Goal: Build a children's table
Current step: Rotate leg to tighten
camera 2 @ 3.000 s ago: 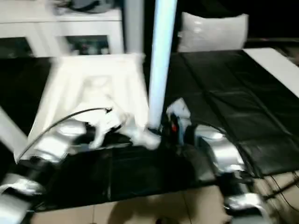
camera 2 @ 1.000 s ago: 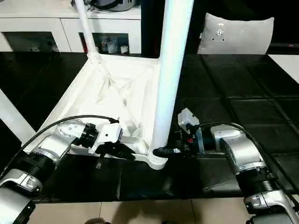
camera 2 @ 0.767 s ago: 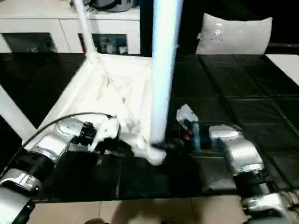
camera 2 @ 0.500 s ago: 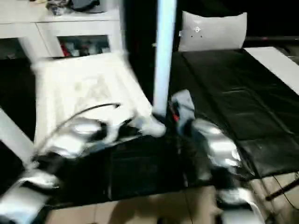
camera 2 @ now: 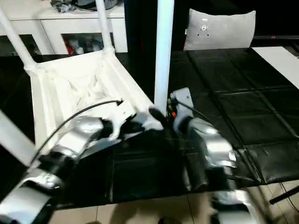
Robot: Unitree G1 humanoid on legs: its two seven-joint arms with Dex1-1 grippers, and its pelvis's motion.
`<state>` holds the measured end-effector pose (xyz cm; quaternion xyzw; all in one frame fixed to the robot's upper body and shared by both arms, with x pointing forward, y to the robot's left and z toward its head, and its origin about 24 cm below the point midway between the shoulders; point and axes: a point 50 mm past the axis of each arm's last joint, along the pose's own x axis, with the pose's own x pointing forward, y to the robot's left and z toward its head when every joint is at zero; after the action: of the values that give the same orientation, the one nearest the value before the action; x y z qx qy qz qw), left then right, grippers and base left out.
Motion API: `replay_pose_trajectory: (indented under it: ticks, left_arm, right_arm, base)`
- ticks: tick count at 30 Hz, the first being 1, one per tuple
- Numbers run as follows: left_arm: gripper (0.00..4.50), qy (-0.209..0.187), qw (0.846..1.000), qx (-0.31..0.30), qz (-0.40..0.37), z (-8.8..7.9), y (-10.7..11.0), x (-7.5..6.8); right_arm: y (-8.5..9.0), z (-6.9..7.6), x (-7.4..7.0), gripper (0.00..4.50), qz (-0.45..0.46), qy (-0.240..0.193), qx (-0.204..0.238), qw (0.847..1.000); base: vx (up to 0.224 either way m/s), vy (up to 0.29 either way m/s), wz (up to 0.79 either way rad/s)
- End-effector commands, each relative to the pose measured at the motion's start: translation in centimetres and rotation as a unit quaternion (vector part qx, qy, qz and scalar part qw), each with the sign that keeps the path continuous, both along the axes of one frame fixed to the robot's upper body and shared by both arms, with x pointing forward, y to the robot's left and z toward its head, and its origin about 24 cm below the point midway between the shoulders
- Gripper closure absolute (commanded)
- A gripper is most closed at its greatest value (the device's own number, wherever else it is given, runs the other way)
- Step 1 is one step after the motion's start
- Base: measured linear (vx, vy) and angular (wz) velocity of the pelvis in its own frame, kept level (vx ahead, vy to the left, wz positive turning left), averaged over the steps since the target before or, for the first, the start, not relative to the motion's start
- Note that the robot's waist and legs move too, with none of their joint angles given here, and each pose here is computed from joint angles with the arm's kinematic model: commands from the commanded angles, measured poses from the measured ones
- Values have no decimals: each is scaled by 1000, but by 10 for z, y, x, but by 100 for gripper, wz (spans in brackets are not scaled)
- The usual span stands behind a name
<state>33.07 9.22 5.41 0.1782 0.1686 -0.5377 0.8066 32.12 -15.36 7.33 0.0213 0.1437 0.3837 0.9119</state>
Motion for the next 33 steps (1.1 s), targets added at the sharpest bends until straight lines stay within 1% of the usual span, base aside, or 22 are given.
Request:
replay_pose_trajectory:
  ticks: [1,2,3,4,5,6,7,8,9,10,13,14,17,18,19,21,22,27,28,30,32,33]
  left_arm:
    - [450,-46,997,-31,-52,21,-5,2]
    - [450,-42,996,-30,-69,21,-3,0]
    - [450,-35,994,-19,-100,21,2,-2]
    - [450,-32,991,-1,-128,20,7,-4]
    - [450,-32,991,-1,-128,20,7,-4]
    - [450,-31,990,3,-134,20,8,-4]
    - [450,-26,987,11,-158,20,11,-5]
    - [450,-24,986,15,-167,20,13,-6]
    - [450,-18,981,20,-191,21,14,-8]
    - [450,-17,979,20,-201,21,15,-9]
    - [450,-6,968,26,-248,22,15,-15]
    - [450,-4,967,27,-255,22,15,-16]
    - [450,-2,961,39,-274,20,16,-18]
    - [450,-2,956,48,-289,18,17,-19]
    - [450,-2,956,48,-289,18,17,-19]
    - [450,-2,954,50,-295,18,17,-19]
    - [450,-1,954,50,-297,18,18,-19]
    - [450,-5,952,50,-302,20,18,-19]
    - [450,-6,952,50,-302,20,18,-18]
    - [450,-7,952,50,-302,20,18,-18]
    - [450,-9,953,50,-299,19,18,-18]
    - [450,-9,953,50,-298,19,18,-17]
  right_arm:
    - [1,8,-4,69,45,-14,9,999]
    - [-3,8,-7,57,65,-16,1,998]
    - [-11,9,-12,45,105,-19,-24,994]
    - [-19,10,-14,45,128,-15,-41,991]
    - [-19,10,-14,37,128,-15,-41,991]
    - [-20,10,-14,14,132,-14,-44,990]
    - [-24,13,-16,7,163,-12,-50,985]
    - [-26,14,-17,2,176,-11,-55,983]
    - [-28,17,-20,2,210,-13,-64,976]
    - [-29,18,-22,2,224,-15,-66,972]
    - [-28,21,-27,2,278,-1,-56,959]
    - [-28,21,-28,29,285,1,-55,957]
    - [-28,18,-28,36,300,7,-64,952]
    - [-26,17,-28,56,315,16,-52,948]
    - [-26,17,-28,56,315,16,-51,948]
    - [-23,16,-29,79,325,19,-43,944]
    - [-23,16,-29,79,331,21,-41,943]
    - [-14,13,-32,134,354,31,-25,934]
    - [-14,12,-33,134,358,34,-23,933]
    - [-12,12,-34,157,364,38,-20,931]
    - [-12,11,-36,167,370,44,-16,928]
    - [-12,11,-37,191,371,46,-15,927]
  base:
    - [0,0,0]
    - [0,0,0]
    - [0,0,0]
    - [0,0,0]
    - [0,0,0]
    - [0,0,0]
    - [0,0,0]
    - [0,0,0]
    - [0,0,0]
    - [0,0,0]
    - [0,0,0]
    - [0,0,0]
    - [0,0,0]
    - [0,0,0]
    - [0,0,0]
    - [0,0,0]
    - [0,0,0]
    - [0,0,0]
    - [0,0,0]
    - [0,0,0]
    - [0,0,0]
    - [0,0,0]
